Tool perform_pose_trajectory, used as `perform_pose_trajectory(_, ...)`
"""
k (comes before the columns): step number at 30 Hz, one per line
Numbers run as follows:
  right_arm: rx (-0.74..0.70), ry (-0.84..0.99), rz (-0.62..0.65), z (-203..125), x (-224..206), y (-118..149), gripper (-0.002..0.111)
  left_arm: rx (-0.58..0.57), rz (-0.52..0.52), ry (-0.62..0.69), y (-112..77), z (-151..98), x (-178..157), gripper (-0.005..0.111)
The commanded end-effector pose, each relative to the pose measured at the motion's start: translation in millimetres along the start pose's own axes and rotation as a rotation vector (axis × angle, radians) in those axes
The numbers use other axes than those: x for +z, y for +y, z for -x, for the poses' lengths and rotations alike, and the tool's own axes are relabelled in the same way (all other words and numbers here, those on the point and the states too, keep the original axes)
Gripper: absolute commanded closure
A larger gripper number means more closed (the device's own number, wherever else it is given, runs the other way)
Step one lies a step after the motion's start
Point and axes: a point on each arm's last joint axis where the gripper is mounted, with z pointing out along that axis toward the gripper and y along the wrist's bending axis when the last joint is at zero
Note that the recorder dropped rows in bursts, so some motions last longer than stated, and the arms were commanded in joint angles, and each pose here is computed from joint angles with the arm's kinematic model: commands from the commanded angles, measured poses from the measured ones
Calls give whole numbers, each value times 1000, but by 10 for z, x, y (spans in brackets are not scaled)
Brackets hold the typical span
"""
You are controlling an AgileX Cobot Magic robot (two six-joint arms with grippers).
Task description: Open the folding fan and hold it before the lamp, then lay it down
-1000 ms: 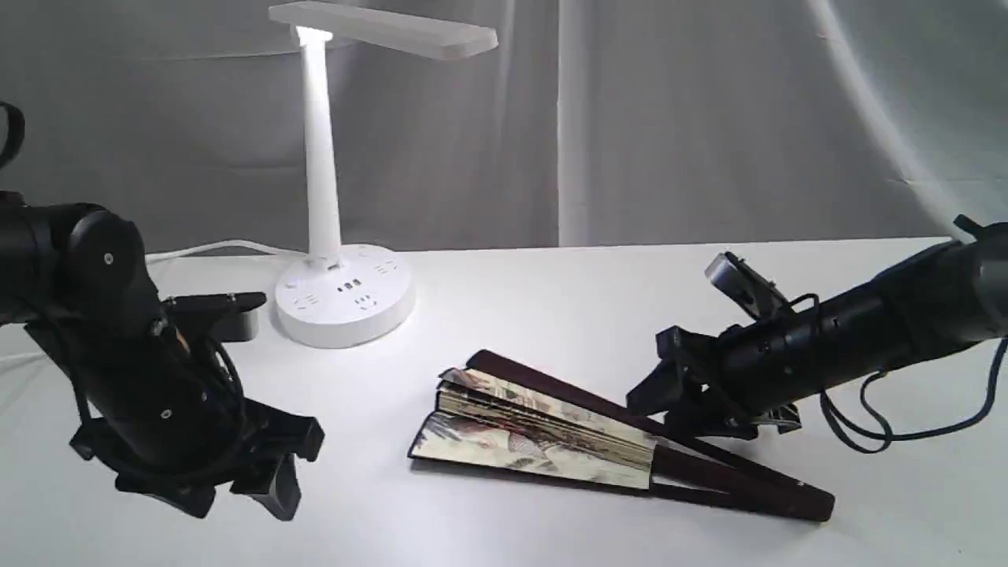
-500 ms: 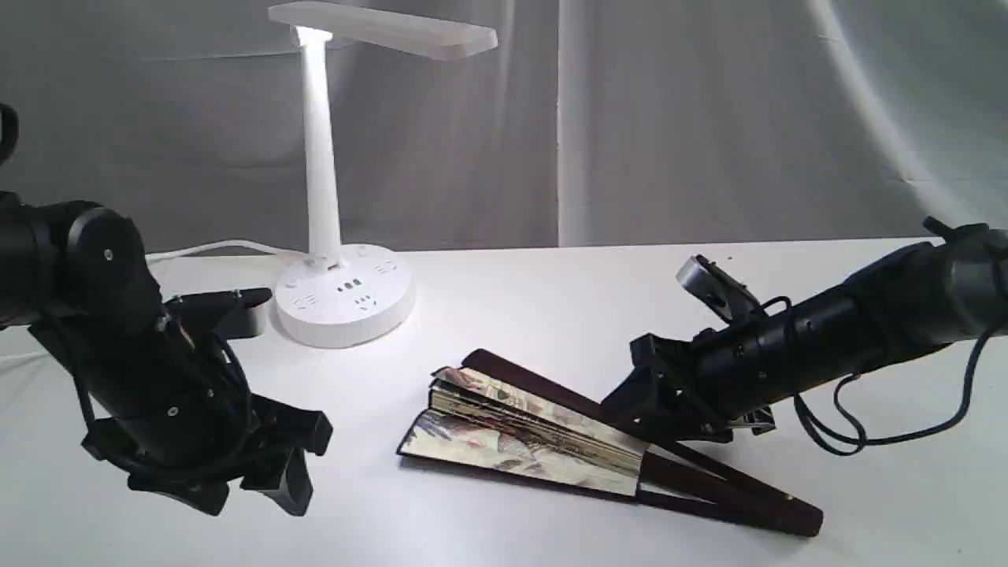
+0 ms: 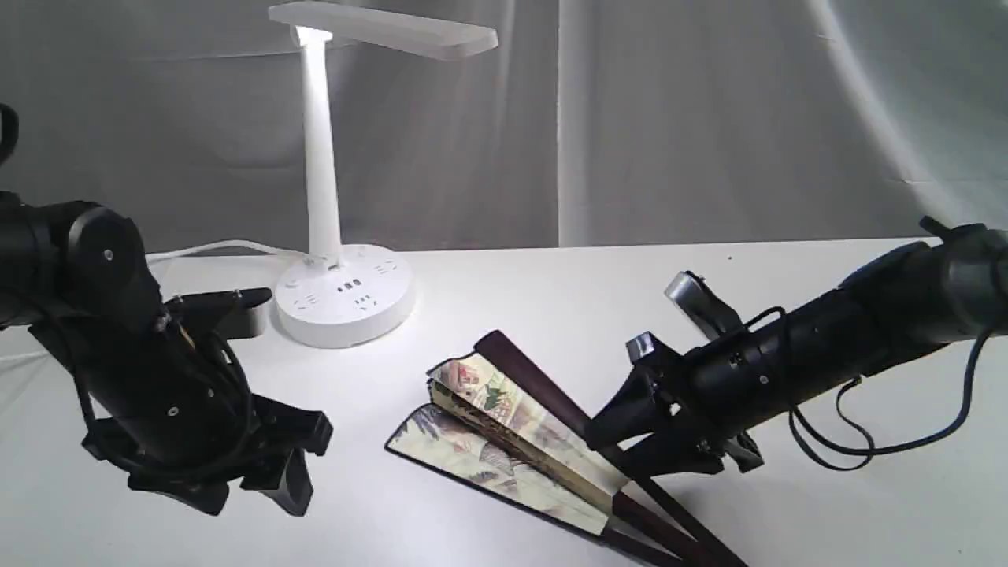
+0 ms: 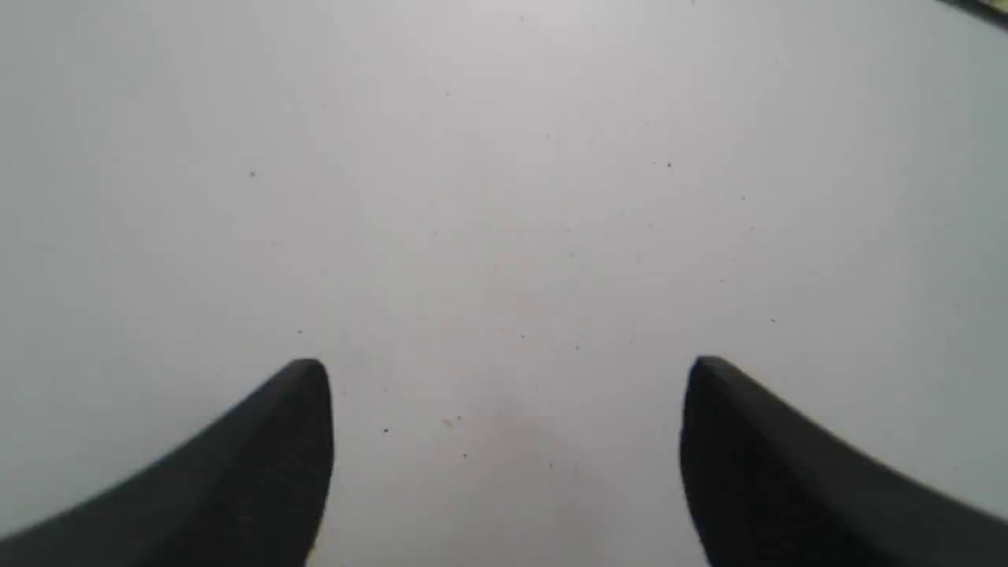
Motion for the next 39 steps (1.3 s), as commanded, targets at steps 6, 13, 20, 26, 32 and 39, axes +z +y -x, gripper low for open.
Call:
perform_pose_trajectory(6, -7, -135, -122, 132, -27, -93, 59, 0, -9, -11, -4, -6, -29, 45)
perform_pose_trajectory(13, 12, -195, -174, 184, -37, -136, 59, 0, -9, -11, -4, -6, -29, 45)
perform_pose_trajectory(20, -6, -166, -165, 158, 50, -65, 59, 0, -8, -21, -3, 3, -29, 45)
perform_pose_trajectory(26, -50, -137, -182, 127, 193, 31, 59, 0, -8, -21, -3, 3, -29, 45)
perform_pose_trajectory(32, -60, -127, -183, 116, 228, 56, 59, -1, -8, -24, -3, 6, -30, 45)
perform_pose_trajectory(39, -80, -63, -177, 60, 235, 61, 69, -1, -8, -24, -3, 6, -30, 45)
